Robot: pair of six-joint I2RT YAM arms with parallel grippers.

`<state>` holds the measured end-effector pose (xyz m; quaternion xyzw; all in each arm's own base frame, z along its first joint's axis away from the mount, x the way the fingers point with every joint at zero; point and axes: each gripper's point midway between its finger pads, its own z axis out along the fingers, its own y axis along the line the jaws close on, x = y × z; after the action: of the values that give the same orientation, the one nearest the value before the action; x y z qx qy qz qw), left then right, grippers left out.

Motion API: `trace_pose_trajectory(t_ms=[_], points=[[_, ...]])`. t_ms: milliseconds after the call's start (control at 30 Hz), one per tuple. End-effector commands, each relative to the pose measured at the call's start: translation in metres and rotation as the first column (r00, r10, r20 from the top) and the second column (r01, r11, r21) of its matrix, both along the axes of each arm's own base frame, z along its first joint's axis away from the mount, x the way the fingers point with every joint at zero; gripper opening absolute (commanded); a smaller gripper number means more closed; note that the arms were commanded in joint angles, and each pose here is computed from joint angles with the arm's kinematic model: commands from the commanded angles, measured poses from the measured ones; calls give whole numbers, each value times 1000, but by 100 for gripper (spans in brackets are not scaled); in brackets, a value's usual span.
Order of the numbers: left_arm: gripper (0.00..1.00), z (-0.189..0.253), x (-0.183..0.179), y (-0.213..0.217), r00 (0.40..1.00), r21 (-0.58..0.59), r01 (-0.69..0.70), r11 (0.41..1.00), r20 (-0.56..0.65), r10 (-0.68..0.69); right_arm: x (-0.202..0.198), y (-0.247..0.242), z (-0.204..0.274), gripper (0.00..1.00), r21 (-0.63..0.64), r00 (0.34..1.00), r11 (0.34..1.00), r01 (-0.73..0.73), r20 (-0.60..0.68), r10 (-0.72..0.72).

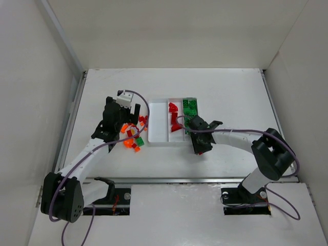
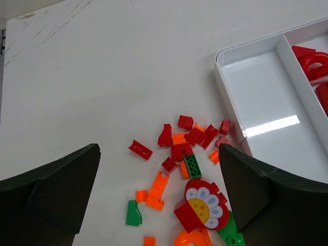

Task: Sort the legos into containers by color

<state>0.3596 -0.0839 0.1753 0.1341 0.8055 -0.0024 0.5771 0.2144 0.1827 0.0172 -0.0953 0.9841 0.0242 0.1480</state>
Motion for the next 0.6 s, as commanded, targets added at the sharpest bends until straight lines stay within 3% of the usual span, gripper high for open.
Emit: trace_pose_trajectory(t_ms=[0, 67, 200, 233, 433, 567], points=[[100, 16, 0, 6, 997, -18, -34, 999, 69, 35, 4, 6, -9, 41, -41, 1000, 999, -15, 4, 16], [100, 22, 1, 6, 996, -16, -31, 999, 89, 32, 4, 6, -9, 35, -41, 1000, 999, -15, 4, 16], [100, 18, -1, 10, 995, -3, -47, 999, 92, 47, 1, 7, -6, 11, -39, 1000, 999, -25, 6, 25], [100, 18, -1, 10, 995, -3, -47, 999, 92, 47, 3, 8, -1, 0, -32, 1000, 999, -24, 14, 25], [100, 1, -8, 14, 996, -1, -62, 998, 60, 62, 7, 51, 58, 0, 69, 959, 963, -259, 139, 248], [100, -8, -12, 29, 984, -58, -172, 983, 38, 175, 42, 85, 124, 0, 161, 908, 937, -311, 340, 243]])
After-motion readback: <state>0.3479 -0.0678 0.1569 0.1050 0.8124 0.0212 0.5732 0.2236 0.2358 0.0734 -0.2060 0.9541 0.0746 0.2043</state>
